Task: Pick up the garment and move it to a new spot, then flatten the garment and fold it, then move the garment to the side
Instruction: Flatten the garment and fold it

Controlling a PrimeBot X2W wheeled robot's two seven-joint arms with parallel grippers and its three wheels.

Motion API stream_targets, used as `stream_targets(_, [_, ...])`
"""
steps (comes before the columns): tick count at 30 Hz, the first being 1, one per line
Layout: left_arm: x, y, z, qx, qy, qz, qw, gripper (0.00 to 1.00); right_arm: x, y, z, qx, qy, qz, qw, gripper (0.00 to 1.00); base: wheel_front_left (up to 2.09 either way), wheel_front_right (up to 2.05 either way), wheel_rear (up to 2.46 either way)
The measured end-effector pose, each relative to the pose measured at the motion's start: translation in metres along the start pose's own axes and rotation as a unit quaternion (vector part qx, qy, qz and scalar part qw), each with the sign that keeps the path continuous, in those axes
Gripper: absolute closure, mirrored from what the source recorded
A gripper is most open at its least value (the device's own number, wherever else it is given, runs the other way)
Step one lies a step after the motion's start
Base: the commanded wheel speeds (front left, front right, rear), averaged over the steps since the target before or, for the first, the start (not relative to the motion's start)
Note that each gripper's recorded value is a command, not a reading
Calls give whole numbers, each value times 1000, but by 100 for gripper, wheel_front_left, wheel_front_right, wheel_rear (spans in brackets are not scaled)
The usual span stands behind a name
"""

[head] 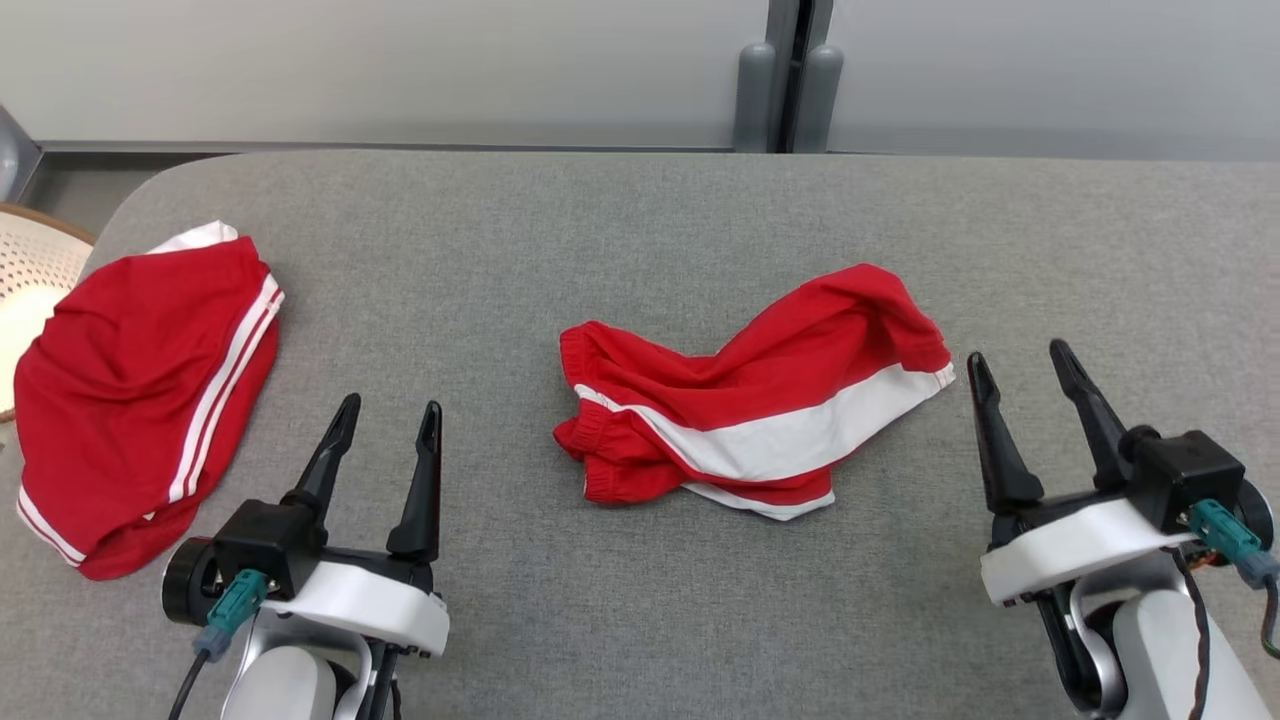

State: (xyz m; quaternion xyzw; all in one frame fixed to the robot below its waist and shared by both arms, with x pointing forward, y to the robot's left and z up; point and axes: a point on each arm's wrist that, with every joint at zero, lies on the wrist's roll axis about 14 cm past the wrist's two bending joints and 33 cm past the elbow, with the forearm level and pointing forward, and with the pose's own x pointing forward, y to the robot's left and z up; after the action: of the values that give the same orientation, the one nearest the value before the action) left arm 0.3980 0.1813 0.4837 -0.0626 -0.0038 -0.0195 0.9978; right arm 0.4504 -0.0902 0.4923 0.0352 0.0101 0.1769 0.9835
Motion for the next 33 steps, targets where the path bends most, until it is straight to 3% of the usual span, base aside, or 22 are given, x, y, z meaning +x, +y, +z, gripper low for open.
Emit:
stream_targets(9, [-9, -7, -1, 6, 3, -12, 1000, 0, -42, -6, -5, 14, 26, -35, 999, 0, 0, 0, 0])
stream_targets(21, [-9, -9, -6, 10, 10, -18, 1000, 0, -51, -5, -4, 19, 31, -42, 998, 0, 0, 0, 0])
stream_targets(33, [37, -70, 3, -1, 34, -110, 993, 0, -47, -8, -11, 27, 40, -47, 998, 0, 0, 0, 0])
